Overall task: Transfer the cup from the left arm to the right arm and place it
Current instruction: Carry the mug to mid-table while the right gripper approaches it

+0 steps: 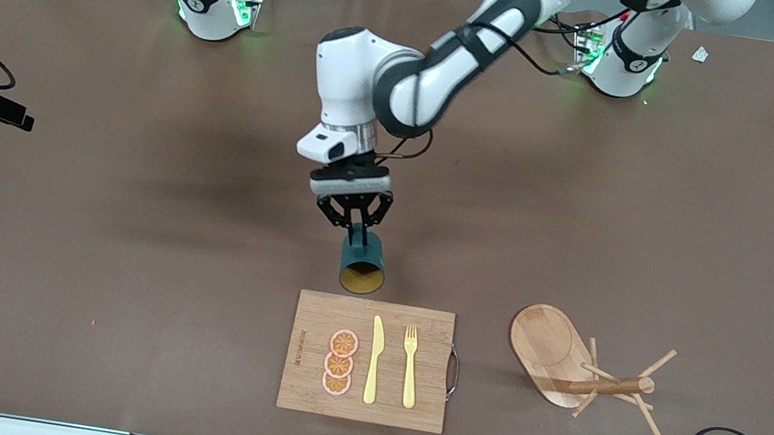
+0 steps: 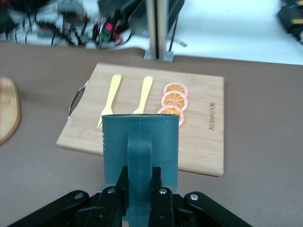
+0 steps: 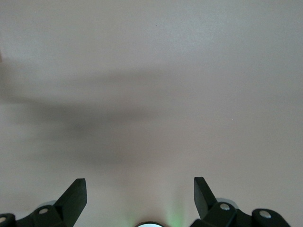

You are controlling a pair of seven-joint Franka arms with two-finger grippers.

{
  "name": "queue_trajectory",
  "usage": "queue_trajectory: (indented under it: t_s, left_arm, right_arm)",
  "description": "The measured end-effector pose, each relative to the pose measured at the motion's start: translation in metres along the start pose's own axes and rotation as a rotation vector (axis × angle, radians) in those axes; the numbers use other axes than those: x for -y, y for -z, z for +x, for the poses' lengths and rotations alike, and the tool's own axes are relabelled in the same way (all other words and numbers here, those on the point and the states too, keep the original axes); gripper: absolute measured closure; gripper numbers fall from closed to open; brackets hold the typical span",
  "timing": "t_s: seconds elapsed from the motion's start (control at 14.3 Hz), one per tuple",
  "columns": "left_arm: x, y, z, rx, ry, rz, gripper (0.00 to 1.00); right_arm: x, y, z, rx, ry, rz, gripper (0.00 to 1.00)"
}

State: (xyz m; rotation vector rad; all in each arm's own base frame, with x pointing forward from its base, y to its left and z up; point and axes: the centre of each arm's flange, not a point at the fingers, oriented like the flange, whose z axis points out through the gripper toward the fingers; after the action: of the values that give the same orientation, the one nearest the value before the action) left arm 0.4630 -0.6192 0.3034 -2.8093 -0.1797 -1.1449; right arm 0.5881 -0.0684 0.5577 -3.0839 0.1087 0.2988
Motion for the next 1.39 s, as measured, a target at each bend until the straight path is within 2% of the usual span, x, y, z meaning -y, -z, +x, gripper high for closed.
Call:
queue_trajectory:
  t_s: [0.21, 0.49, 0.84, 1.11, 1.39]
  left_arm:
    - [-0.028, 0.011, -0.065, -0.18, -0.057, -0.024, 0.79]
    - [-0.047, 0.013, -0.125, -0.347, -0.052, -0.113, 0.79]
    - [-0.057, 0.014, -0.198, -0.383, -0.054, -0.167, 0.79]
    - [-0.049, -0.012, -0.246, -0.485, -0.054, -0.154, 0.79]
    - [-0.051, 0.002, -0.279, -0.536, -0.007, -0.17, 0.79]
  right_arm:
    - [0.001, 0.0, 0.0, 0.0, 0.001, 0.0, 0.0]
    - [0.002, 0.0, 0.0, 0.001, 0.002, 0.0, 0.0]
    - [0.002, 0.0, 0.0, 0.002, 0.003, 0.0, 0.0]
    - [0.003, 0.0, 0.0, 0.002, 0.005, 0.0, 0.0]
    - [0.006, 0.0, 0.0, 0.002, -0.028, 0.002, 0.0]
